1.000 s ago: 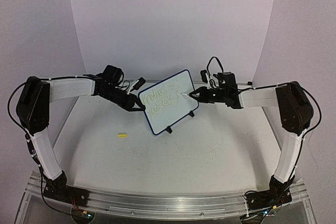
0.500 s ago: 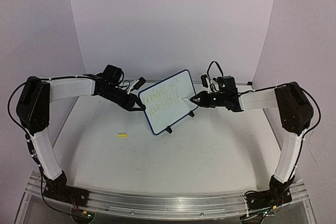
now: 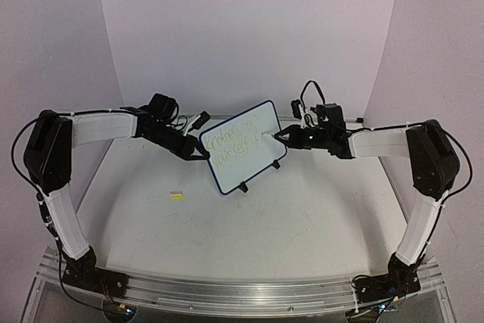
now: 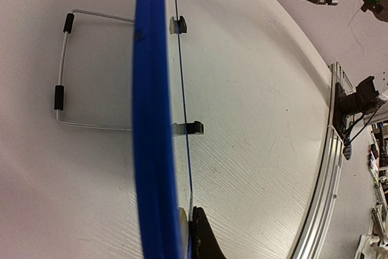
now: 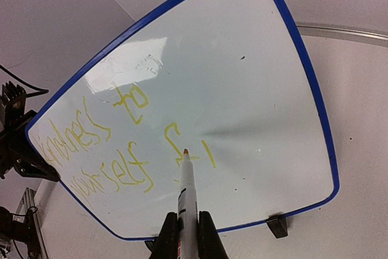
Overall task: Write a sentence on the whiteboard
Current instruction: Write on the whiteboard with the whiteboard marker without the cap.
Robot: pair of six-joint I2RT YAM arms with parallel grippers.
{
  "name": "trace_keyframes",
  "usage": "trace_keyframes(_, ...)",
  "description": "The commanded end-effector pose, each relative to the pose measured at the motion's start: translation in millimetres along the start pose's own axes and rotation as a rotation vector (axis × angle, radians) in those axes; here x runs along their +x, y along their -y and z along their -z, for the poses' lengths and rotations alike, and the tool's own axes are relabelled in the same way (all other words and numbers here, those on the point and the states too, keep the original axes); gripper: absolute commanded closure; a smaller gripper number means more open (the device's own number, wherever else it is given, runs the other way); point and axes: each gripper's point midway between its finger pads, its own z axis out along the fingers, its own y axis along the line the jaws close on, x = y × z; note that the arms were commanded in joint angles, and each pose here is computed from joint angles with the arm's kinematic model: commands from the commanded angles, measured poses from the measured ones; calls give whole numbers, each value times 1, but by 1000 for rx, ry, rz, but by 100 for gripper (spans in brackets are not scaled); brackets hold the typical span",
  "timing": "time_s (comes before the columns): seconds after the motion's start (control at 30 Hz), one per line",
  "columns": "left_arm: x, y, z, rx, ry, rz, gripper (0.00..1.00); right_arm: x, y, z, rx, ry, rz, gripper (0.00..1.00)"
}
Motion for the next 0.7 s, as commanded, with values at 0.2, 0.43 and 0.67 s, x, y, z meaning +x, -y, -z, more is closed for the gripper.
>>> trace_keyframes(0.2, -8, -2, 0, -20, 6, -25, 100, -28, -10, -6, -9, 63, 39, 100)
trace_keyframes(0.43, -9, -1, 0, -20, 6, -26, 100, -24, -4, -13, -3, 51, 31, 100)
trace_keyframes(0.67, -9, -1, 0, -20, 7, -27, 100, -20, -1, -17, -2, 42, 25, 100)
